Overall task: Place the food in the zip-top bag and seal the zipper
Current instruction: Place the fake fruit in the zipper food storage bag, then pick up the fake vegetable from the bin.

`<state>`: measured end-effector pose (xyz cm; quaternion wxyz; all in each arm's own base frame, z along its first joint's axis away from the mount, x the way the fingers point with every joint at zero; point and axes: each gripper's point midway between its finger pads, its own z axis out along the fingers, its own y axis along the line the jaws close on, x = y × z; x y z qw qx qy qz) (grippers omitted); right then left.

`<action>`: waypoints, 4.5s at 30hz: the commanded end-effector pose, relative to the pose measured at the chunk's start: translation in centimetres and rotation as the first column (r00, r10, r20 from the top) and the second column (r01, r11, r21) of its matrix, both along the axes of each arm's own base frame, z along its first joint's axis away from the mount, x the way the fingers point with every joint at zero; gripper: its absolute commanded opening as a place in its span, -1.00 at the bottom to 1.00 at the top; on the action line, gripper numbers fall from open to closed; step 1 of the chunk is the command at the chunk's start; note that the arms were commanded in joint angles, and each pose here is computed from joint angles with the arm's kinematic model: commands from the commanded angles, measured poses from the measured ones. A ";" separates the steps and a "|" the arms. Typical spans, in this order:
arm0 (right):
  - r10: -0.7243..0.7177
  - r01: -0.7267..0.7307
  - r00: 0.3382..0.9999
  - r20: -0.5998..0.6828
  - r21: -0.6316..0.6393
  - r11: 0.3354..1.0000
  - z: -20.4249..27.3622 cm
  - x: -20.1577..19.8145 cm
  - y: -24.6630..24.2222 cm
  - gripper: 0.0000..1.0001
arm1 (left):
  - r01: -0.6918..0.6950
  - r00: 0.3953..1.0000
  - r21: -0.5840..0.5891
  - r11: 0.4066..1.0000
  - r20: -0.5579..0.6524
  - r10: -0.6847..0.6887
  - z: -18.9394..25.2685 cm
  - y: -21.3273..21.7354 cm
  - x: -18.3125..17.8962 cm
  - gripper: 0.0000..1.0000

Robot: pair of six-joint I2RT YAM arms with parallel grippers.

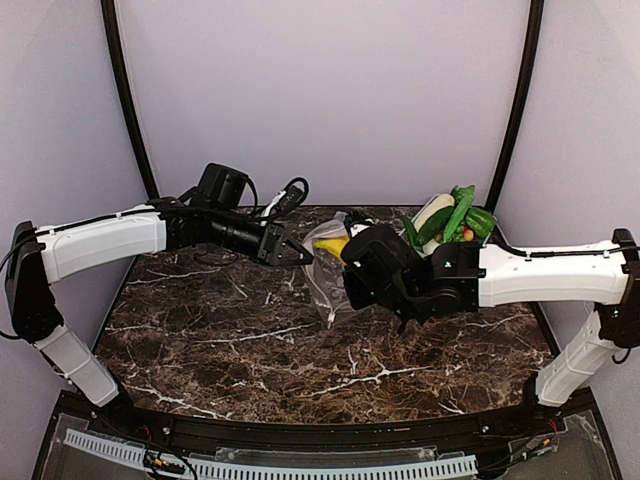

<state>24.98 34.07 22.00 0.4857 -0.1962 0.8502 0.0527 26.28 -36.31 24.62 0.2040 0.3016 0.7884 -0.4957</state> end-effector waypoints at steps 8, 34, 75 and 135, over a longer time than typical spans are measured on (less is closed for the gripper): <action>-0.081 0.082 0.996 -0.040 0.016 0.997 0.1 0.8 -0.2 -0.03 | -0.008 1.000 0.006 1.000 0.018 0.008 -0.1 0.4 0.2 -0.99; 0.260 -0.275 0.961 0.091 0.359 0.892 11.7 -4.6 -2.3 0.42 | -0.273 0.939 0.135 0.952 0.254 0.233 0.9 4.7 3.6 -0.99; -0.415 0.475 0.844 -0.338 0.114 0.873 -5.9 18.1 -23.9 0.31 | -0.371 0.884 0.160 0.915 0.363 0.295 2.5 7.2 4.7 -0.99; -0.634 0.683 0.721 -0.279 0.135 0.717 -7.5 21.5 -27.4 -0.83 | -0.337 0.902 0.171 0.926 0.341 0.265 1.9 6.6 4.5 -0.99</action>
